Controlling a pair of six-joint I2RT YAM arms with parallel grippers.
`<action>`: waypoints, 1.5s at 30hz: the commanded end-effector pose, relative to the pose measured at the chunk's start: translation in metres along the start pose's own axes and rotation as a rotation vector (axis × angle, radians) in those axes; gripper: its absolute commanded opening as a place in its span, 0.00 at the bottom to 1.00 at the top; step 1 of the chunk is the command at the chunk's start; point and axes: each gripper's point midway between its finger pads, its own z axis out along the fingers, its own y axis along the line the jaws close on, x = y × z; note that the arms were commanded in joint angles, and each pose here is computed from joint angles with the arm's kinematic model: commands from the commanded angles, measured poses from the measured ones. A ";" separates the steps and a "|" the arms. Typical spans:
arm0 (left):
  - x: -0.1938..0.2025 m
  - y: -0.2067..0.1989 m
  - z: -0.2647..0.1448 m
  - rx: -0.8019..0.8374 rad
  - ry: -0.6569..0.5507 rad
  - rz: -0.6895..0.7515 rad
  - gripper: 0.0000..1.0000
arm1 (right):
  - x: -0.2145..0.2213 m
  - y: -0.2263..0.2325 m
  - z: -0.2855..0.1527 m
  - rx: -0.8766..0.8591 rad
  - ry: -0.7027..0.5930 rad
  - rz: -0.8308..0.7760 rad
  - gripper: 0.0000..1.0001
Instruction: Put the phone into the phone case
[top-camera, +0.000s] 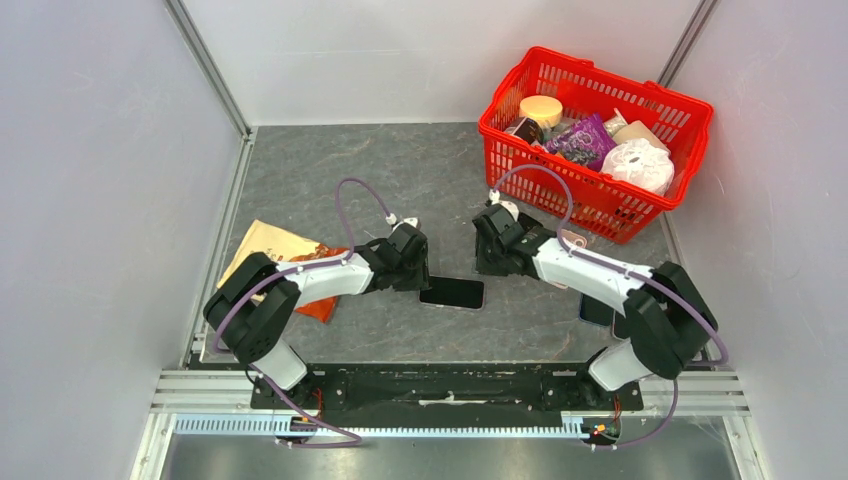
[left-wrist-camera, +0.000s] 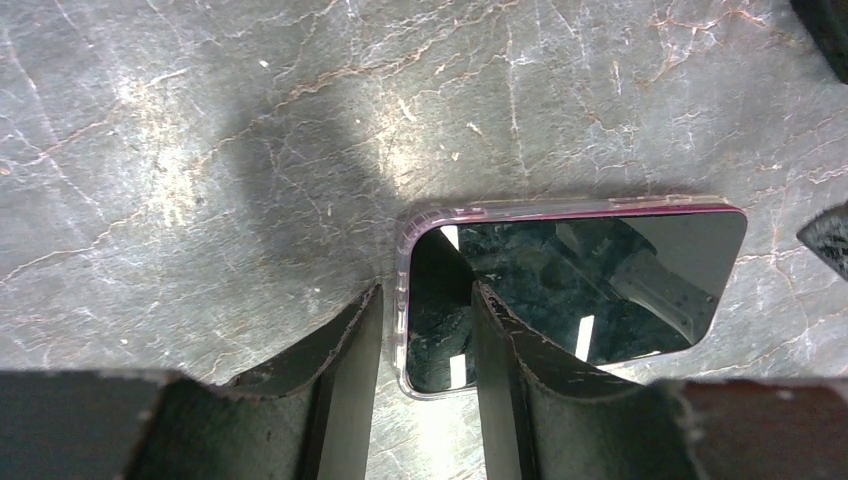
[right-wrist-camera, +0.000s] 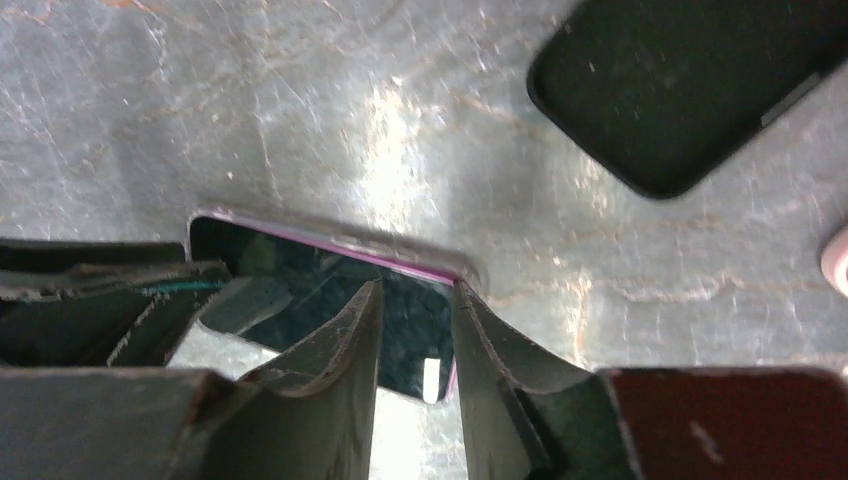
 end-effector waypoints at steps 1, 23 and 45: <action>0.017 0.040 -0.005 -0.156 0.060 0.082 0.45 | -0.022 0.014 0.014 -0.028 -0.025 -0.052 0.40; 0.055 -0.029 -0.046 0.129 0.053 -0.001 0.71 | 0.036 -0.016 0.038 0.050 0.123 -0.007 0.34; 0.055 -0.007 -0.023 -0.001 0.016 -0.070 0.60 | 0.079 0.011 -0.025 -0.184 0.143 -0.005 0.39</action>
